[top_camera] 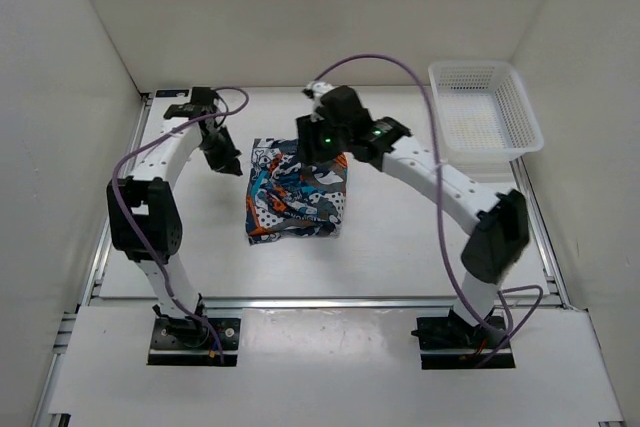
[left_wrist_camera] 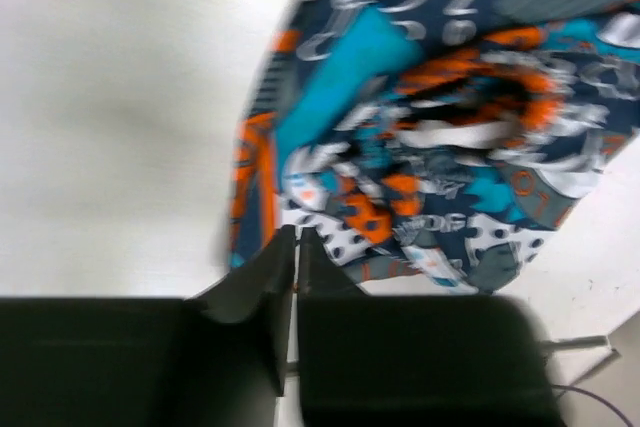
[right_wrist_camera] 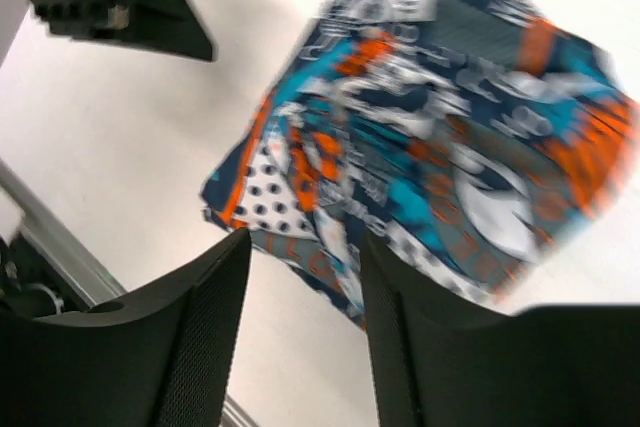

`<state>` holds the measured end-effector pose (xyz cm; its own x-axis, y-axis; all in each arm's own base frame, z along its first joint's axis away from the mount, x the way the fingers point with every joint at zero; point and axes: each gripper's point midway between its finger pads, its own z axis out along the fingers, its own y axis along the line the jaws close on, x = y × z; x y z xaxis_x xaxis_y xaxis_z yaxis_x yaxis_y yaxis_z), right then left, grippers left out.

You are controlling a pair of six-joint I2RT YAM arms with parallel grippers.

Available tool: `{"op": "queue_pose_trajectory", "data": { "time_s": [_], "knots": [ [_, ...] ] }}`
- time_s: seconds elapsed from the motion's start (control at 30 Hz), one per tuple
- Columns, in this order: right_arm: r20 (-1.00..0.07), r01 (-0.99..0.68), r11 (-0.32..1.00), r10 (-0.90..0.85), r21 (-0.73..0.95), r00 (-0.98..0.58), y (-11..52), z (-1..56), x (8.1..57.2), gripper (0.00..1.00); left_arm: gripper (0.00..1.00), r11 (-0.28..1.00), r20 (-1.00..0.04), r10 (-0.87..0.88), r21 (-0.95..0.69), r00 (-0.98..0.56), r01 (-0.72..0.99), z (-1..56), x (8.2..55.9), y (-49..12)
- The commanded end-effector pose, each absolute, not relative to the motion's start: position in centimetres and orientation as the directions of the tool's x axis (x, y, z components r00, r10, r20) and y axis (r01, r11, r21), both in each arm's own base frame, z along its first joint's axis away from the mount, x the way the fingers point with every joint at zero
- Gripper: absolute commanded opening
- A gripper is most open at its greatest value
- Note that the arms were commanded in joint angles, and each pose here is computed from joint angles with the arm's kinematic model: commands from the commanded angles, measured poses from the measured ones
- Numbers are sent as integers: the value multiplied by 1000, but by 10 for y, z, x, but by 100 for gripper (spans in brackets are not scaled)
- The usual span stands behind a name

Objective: Fold and stack the shorts
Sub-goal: Fold the shorts

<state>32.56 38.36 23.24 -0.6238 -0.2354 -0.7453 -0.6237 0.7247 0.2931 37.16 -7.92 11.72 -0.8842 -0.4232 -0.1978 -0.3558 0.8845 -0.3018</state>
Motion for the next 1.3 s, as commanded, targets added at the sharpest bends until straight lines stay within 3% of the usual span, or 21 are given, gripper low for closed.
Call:
{"op": "queue_pose_trajectory", "data": {
  "time_s": [0.0,0.13,0.3,0.47,0.5,0.6,0.67,0.9,0.97,1.27],
  "knots": [
    [-715,-445,837,-96,318,-692,321,221,347,52,10,941,-295,-290,-264,-910,-214,141,385,-112],
    [-650,-328,890,-50,315,-758,264,190,335,53,12,961,-293,-186,-254,-938,-112,132,397,-152],
    [-618,-268,912,-21,310,-786,227,178,313,55,56,964,-247,-137,-256,-959,-72,105,406,-180],
    [-600,-253,919,-22,303,-800,215,168,301,55,58,964,-245,-127,-258,-961,-61,92,419,-194],
    [-592,-250,921,-26,300,-805,214,164,299,55,56,963,-253,-128,-262,-959,-59,88,426,-197],
    [-590,-254,917,-27,306,-807,215,164,298,55,38,965,-263,-129,-257,-956,-60,87,434,-198],
    [-589,-254,917,-27,306,-807,214,166,296,55,10,968,-270,-140,-242,-953,-74,87,438,-196],
    [-609,-264,922,-41,282,-792,209,171,295,55,10,971,-343,-187,-209,-920,-119,150,424,-170],
    [-609,-264,922,-41,282,-792,209,171,295,55,10,961,-320,-217,-235,-922,-145,158,414,-157],
    [-584,-269,927,-71,260,-809,207,154,295,54,10,941,-233,-305,-220,-923,-255,126,408,-105]
  ]
}}
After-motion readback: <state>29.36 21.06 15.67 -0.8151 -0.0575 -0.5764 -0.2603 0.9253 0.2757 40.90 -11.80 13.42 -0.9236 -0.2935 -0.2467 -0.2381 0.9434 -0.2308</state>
